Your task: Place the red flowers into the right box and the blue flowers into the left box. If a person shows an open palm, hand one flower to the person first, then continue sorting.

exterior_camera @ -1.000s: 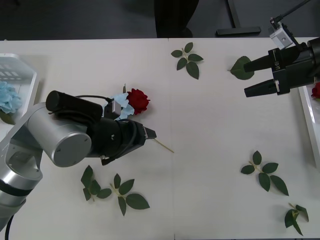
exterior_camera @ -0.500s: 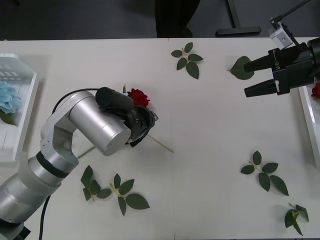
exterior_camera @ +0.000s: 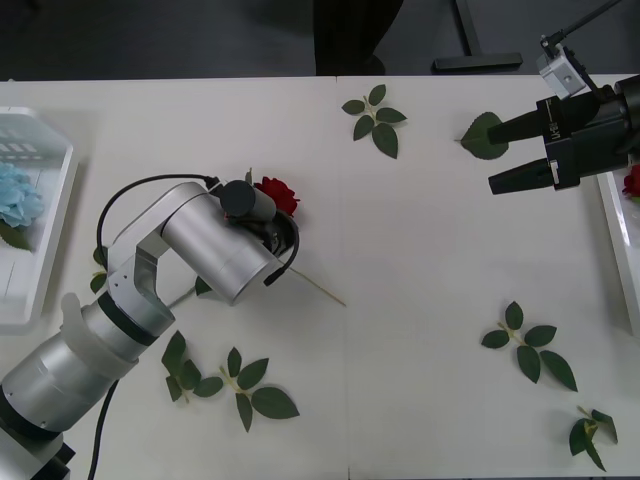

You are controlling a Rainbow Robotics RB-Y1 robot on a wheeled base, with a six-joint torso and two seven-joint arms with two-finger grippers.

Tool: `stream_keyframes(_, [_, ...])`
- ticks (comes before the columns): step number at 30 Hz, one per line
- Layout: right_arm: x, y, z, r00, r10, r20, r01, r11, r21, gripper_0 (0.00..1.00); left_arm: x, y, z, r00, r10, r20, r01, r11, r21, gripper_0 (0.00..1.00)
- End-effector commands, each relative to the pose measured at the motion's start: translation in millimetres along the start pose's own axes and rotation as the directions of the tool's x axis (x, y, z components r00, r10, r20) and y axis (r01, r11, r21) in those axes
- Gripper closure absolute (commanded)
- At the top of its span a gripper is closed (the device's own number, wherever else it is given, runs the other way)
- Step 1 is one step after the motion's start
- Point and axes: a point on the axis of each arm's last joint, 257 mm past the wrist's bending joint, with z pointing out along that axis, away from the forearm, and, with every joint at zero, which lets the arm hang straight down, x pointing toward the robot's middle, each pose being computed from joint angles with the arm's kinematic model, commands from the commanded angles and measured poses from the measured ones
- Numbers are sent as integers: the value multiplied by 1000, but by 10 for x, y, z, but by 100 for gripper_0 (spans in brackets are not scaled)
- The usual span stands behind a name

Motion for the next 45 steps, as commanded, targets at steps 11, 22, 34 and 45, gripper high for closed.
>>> stream_keyframes(11, [-54, -37, -88, 1000, -20, 8, 20, 1000, 18, 0, -256, -185, -36, 996, 29, 89, -30, 999, 11, 22])
stream_keyframes(22, [-54, -37, -88, 1000, -20, 8, 20, 1000, 18, 0, -320, -162, -40, 992, 56, 111, -56, 998, 1, 100])
stream_keyframes(34, [-54, -37, -88, 1000, -20, 8, 20, 1000, 18, 0, -469, -37, -41, 987, 84, 139, -82, 996, -26, 100])
stream_keyframes(45, [-54, -37, -88, 1000, -20, 8, 20, 1000, 18, 0, -765, 158, -328, 986, 113, 123, -105, 992, -69, 100])
